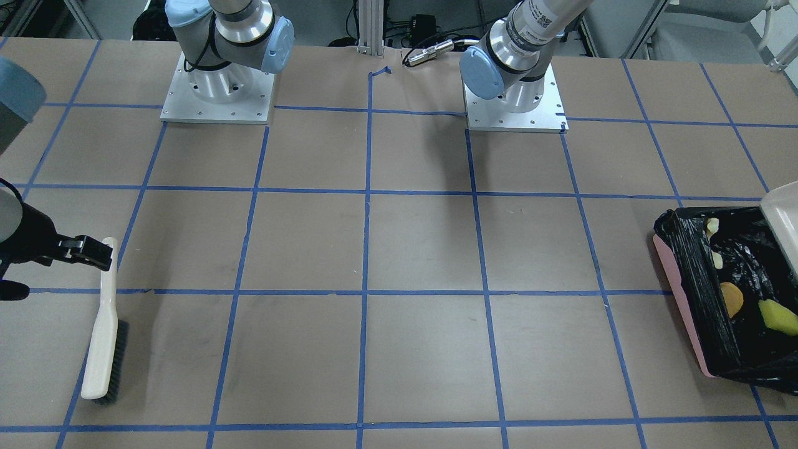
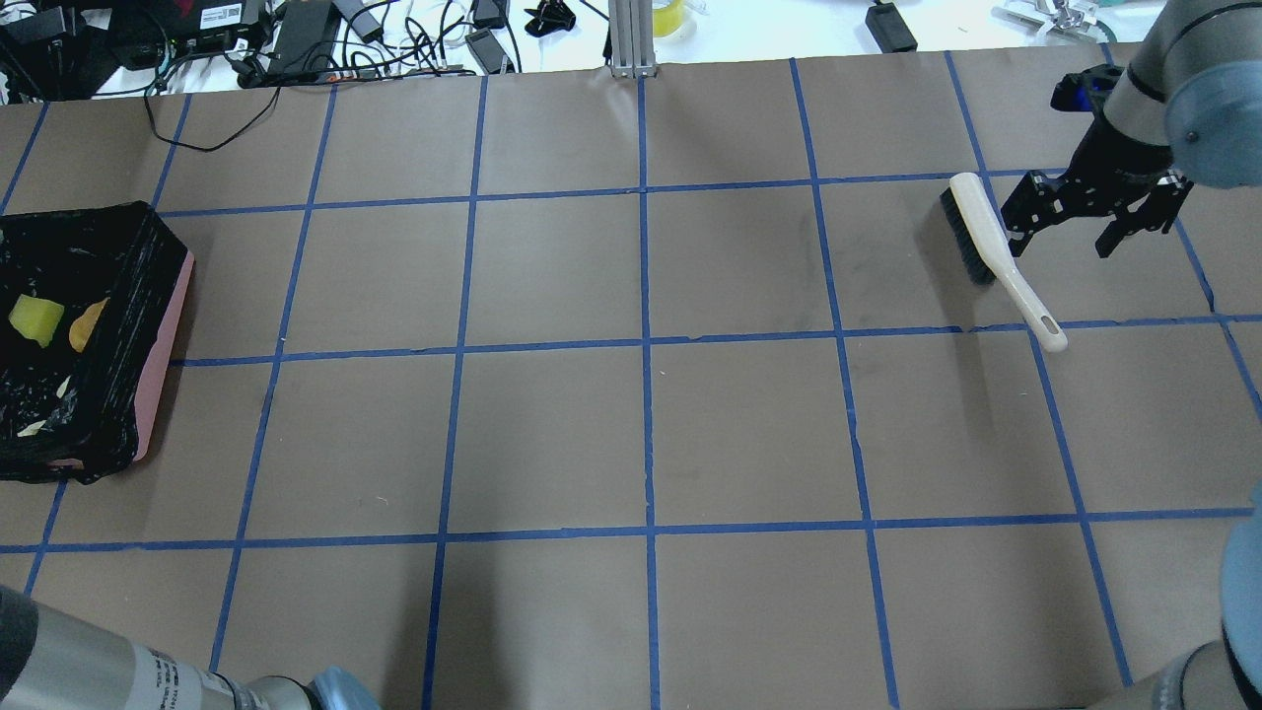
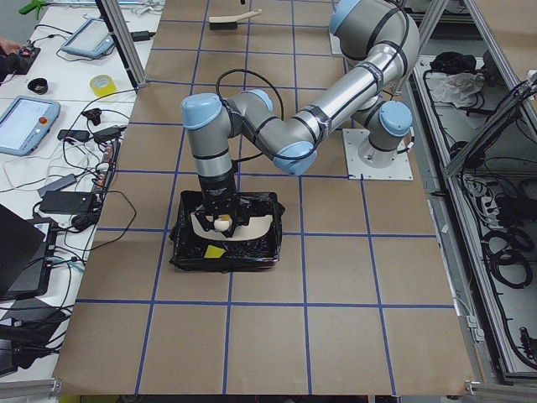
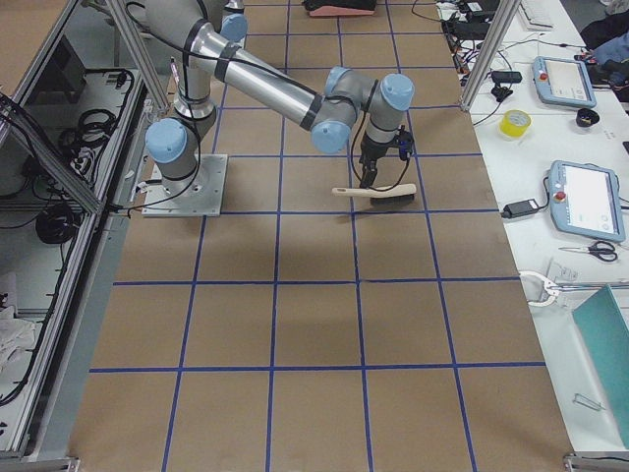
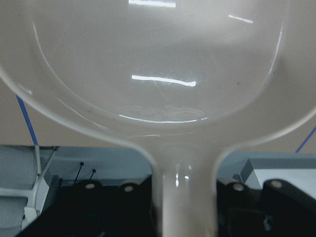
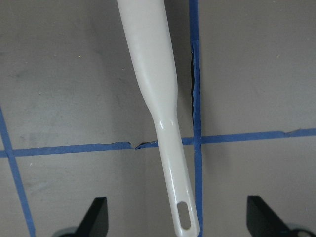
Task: Sweep and dump trash into bin
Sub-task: 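Release the brush with the right gripper while the left gripper raises the dustpan, then carry the empty dustpan back and set it on the table with the left gripper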
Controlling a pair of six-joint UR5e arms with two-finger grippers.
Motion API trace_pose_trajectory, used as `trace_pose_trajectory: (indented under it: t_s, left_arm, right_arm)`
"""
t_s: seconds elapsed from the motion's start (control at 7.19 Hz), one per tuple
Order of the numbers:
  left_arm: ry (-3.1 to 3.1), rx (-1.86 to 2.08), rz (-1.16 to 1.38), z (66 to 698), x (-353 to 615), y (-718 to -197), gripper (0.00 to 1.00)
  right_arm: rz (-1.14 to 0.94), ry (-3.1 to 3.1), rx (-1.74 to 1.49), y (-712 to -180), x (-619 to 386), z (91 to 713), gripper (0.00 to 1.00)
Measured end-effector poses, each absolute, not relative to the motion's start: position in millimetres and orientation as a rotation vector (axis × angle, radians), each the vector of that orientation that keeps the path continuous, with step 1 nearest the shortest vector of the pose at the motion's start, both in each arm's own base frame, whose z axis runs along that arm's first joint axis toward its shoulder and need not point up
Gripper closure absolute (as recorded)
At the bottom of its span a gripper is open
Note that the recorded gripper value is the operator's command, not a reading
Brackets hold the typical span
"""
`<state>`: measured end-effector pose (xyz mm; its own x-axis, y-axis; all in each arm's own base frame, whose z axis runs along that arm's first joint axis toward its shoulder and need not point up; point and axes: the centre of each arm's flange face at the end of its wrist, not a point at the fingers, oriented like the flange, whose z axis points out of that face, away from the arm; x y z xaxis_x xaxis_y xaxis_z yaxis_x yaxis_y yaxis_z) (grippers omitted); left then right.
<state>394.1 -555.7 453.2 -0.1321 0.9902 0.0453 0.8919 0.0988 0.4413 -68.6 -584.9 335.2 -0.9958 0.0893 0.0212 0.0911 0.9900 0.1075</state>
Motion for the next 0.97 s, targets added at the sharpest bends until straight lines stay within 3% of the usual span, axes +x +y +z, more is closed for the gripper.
trace_pose_trajectory:
  t_s: [0.7, 0.97]
  left_arm:
    - [2.314, 2.135, -0.11, 430, 345, -562, 1.0]
    - [2.351, 2.274, -0.235, 403, 285, -584, 1.0]
  right_arm:
    - [-0.003, -3.047, -0.154, -567, 36, 465, 0.0]
    - [0.055, -3.029, -0.126, -556, 60, 500, 0.0]
